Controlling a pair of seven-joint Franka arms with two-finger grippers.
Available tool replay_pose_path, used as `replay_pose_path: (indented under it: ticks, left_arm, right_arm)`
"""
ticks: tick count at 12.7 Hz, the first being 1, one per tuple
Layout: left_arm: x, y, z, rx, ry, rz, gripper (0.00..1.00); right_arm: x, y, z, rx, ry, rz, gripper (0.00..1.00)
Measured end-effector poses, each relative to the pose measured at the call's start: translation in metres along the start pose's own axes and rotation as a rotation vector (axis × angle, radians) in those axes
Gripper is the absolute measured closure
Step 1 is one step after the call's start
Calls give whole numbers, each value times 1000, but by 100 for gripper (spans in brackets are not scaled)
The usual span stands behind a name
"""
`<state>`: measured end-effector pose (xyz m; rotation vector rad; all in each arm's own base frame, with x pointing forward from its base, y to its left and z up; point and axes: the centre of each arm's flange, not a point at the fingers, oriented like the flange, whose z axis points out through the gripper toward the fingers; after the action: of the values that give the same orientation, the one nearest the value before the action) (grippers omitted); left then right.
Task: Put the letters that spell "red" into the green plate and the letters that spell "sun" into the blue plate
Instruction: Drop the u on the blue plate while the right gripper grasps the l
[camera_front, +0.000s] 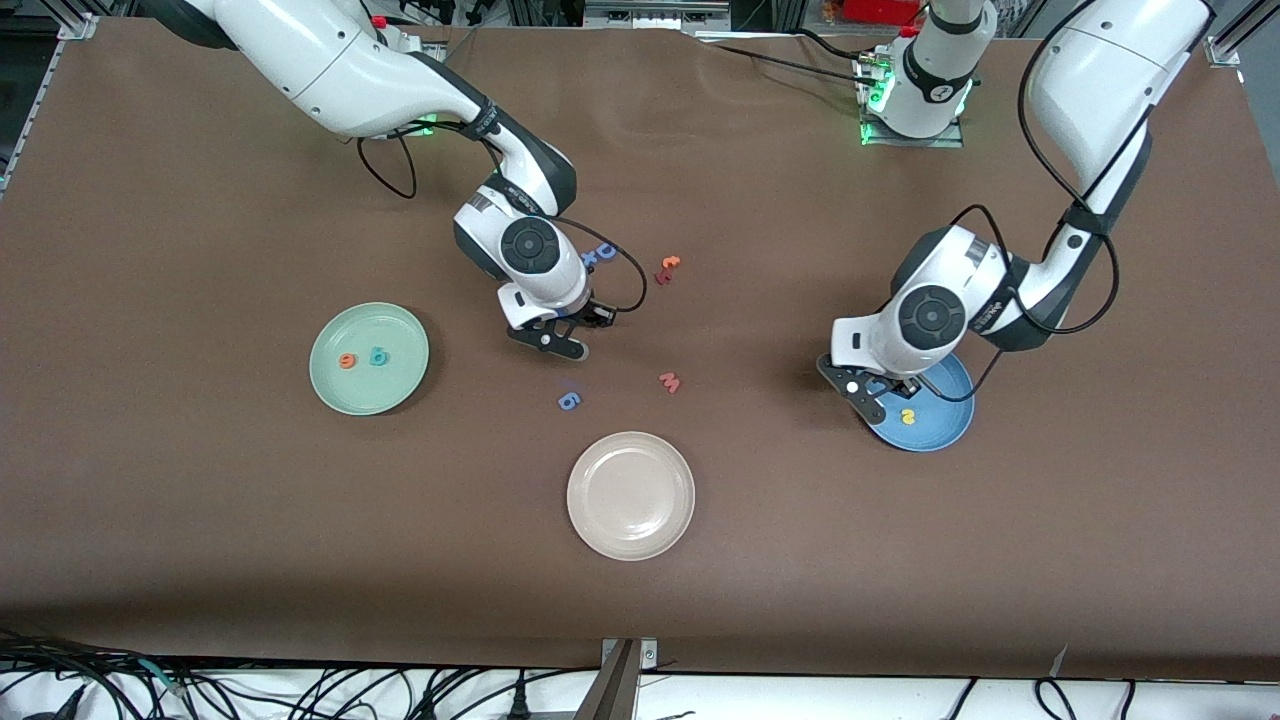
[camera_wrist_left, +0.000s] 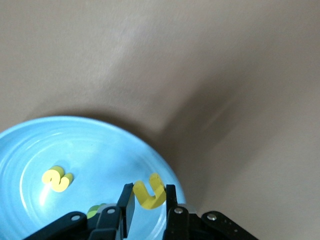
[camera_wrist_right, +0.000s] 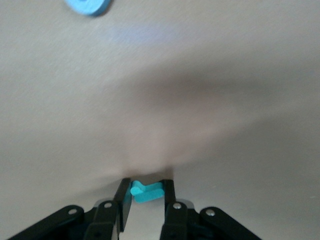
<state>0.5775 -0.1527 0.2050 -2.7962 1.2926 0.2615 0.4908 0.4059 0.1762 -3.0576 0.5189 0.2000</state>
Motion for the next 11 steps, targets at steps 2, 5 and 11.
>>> replay_pose_path:
  ticks: [2, 5, 11]
  left_arm:
    - [-6, -4, 5, -3, 14, 11, 70]
    - [-2, -1, 1, 1, 30, 18, 55]
    - [3, -3, -33, 43, 69, 6, 0]
  right_arm:
    - [16, 12, -15, -67, -4, -7, 69]
    - [43, 33, -55, -171, -28, -48, 69]
    - [128, 129, -113, -158, -172, -223, 69]
